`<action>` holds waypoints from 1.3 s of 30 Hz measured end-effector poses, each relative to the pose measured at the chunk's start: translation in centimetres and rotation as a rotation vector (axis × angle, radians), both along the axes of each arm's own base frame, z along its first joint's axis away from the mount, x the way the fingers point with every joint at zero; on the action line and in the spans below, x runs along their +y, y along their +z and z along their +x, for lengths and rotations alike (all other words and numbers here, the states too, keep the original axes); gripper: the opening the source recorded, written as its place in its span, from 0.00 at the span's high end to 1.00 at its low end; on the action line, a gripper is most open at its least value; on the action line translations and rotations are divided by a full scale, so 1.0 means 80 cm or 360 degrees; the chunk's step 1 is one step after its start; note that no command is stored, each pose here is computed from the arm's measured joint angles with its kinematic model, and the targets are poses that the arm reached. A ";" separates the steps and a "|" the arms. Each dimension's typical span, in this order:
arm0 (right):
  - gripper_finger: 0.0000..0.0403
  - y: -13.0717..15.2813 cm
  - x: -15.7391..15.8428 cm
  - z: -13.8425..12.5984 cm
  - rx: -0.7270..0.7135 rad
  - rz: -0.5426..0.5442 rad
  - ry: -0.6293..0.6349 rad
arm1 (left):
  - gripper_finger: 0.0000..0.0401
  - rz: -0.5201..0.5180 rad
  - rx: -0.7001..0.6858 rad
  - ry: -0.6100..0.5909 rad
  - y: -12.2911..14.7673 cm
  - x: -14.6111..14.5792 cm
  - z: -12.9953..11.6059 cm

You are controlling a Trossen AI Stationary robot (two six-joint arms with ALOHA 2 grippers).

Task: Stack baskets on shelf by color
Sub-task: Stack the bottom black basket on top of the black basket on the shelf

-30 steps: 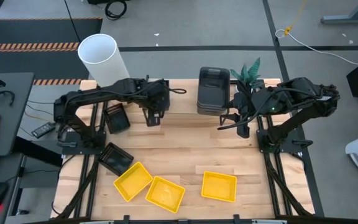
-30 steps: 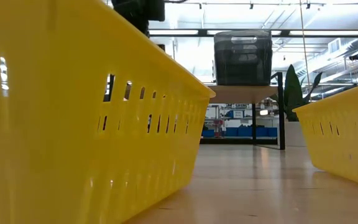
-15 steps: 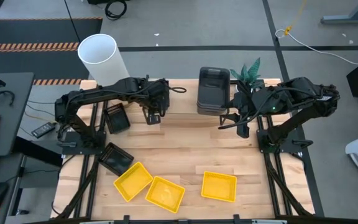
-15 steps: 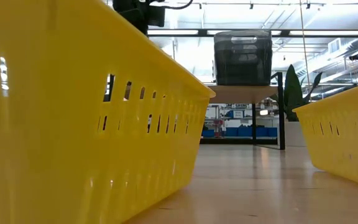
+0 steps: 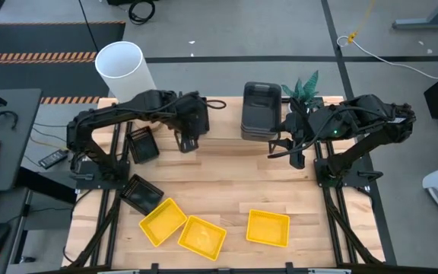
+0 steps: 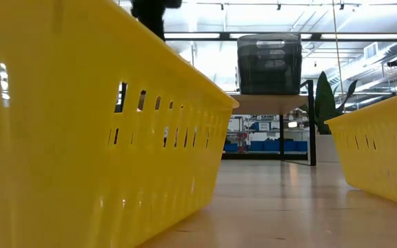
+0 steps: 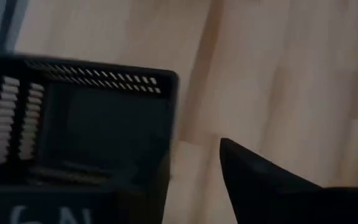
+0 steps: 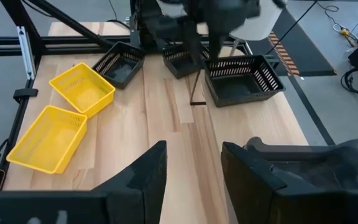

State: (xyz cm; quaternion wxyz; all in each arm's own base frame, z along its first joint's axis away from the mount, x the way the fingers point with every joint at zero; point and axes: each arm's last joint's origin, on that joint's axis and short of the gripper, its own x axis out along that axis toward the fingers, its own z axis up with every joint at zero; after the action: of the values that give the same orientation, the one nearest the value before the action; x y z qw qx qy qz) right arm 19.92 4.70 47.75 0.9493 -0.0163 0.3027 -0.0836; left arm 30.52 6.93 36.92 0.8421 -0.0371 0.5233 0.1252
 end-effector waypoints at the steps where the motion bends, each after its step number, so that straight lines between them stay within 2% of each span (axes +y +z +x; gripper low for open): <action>1: 0.61 0.000 0.000 0.000 0.0000 0.0001 -0.0001 | 0.65 -0.0068 -0.0005 0.0042 0.005 -0.004 -0.002; 6: 0.61 0.000 0.000 0.000 -0.0002 0.0014 -0.0010 | 0.68 -0.0500 0.0146 0.0045 0.011 -0.036 -0.017; 9: 0.61 0.000 0.000 0.000 -0.0002 0.0014 -0.0010 | 0.71 -0.0588 0.0324 -0.0039 0.007 -0.065 -0.026; 14: 0.61 0.001 0.000 0.001 -0.0010 0.0007 -0.0002 | 0.72 -0.0506 0.0442 -0.0225 0.005 -0.113 -0.032; 18: 0.61 0.001 0.000 0.000 -0.0008 -0.0009 0.0010 | 0.73 -0.0400 0.0451 -0.0317 0.005 -0.134 -0.034; 29: 0.61 0.001 0.004 -0.001 -0.0007 -0.0010 0.0036 | 0.91 -0.0110 0.0439 -0.0458 0.005 -0.144 -0.034; 34: 0.61 0.001 0.009 -0.002 -0.0017 -0.0023 0.0031 | 0.98 -0.0087 0.0429 -0.0477 -0.001 -0.144 -0.040; 39: 0.61 0.001 0.009 -0.002 -0.0024 -0.0037 0.0008 | 0.98 -0.0156 0.0418 -0.0368 -0.039 -0.142 -0.073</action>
State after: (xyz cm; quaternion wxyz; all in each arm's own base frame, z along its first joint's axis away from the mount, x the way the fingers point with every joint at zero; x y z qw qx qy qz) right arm 19.74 5.40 47.83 0.9515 -0.0273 0.2946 -0.0849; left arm 24.69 -4.44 33.83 0.7725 -0.0012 0.6350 0.0057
